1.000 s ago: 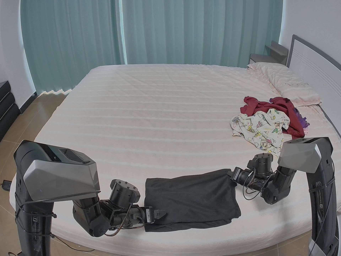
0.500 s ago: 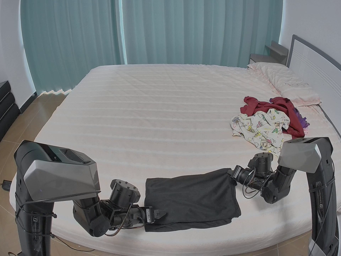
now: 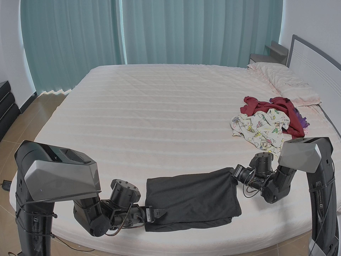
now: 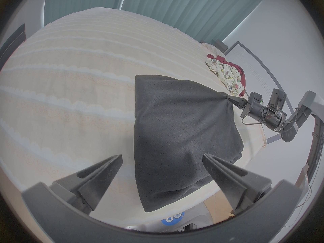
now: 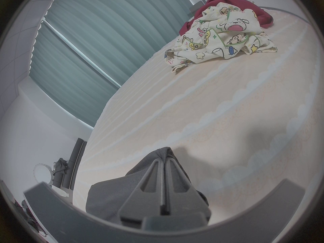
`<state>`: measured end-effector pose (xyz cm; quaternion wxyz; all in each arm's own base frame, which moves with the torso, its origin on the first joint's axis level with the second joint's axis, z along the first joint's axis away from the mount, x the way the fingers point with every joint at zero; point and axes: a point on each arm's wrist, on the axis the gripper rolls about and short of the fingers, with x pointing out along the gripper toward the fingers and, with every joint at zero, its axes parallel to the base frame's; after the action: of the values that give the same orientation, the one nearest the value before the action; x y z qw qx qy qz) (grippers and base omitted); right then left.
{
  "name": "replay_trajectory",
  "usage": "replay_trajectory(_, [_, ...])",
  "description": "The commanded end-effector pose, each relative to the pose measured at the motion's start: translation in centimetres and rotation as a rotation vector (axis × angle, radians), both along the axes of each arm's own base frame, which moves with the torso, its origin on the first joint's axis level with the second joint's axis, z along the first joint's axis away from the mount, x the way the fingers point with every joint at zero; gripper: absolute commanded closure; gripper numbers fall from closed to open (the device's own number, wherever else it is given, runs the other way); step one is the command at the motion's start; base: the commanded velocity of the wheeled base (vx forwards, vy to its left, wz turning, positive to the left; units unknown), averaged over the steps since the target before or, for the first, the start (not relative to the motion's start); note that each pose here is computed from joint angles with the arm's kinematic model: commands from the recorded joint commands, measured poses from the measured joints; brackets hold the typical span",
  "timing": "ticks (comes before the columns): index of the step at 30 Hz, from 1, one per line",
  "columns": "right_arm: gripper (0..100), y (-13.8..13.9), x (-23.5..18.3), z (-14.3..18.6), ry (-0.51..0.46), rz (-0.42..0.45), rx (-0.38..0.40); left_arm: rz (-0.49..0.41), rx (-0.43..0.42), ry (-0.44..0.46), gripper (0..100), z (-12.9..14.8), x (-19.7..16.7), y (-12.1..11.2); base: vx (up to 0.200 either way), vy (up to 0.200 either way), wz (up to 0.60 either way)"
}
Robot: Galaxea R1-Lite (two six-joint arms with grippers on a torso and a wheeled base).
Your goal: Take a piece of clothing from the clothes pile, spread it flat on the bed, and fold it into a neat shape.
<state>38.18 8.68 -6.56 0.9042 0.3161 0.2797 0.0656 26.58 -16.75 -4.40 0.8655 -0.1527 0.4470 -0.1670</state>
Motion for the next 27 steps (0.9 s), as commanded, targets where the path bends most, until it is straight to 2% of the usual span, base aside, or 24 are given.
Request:
replay_trajectory(1, [100,0.0,0.0,0.0,0.0,-0.002,-0.001,0.0,0.0,0.001,0,-0.1,0.0,0.0,0.0,0.0,0.0])
replay_trajectory(5, [100,0.0,0.0,0.0,0.003,-0.002,-0.002,0.0,0.0,0.001,0,-0.1,0.0,0.0,0.0,0.0,0.0])
replay_trajectory(6, [0,0.0,-0.2,-0.1,0.009,0.003,-0.003,0.0,0.0,0.0,0,0.0,0.0,0.0,0.0,0.0,0.0])
replay_trajectory(12, [0,0.0,-0.3,0.1,-0.016,0.002,-0.002,0.003,-0.007,-0.005,0,0.0,0.2,-0.1,0.0,0.0,0.0])
replay_trajectory(16, [0,-0.5,-1.8,0.7,-0.024,0.0,-0.022,0.014,-0.016,-0.017,0,0.2,0.6,-0.1,0.0,0.0,0.0])
replay_trajectory(18, [0,-0.8,-3.1,1.4,-0.013,0.028,-0.055,0.021,-0.025,-0.031,0,0.4,0.8,0.0,0.0,0.0,0.0])
replay_trajectory(21, [0,-1.2,-5.3,1.0,0.04,0.128,-0.107,0.062,-0.021,-0.068,0,0.3,1.5,-0.2,0.0,0.0,0.0])
replay_trajectory(24, [0,-1.1,-6.6,0.4,0.077,0.209,-0.121,0.131,-0.007,-0.112,0,-0.1,2.3,-0.5,0.0,0.0,0.0])
replay_trajectory(27, [0,-0.5,-7.2,0.4,0.093,0.239,-0.128,0.156,-0.008,-0.114,0,-0.8,2.9,-0.8,0.0,0.0,0.0])
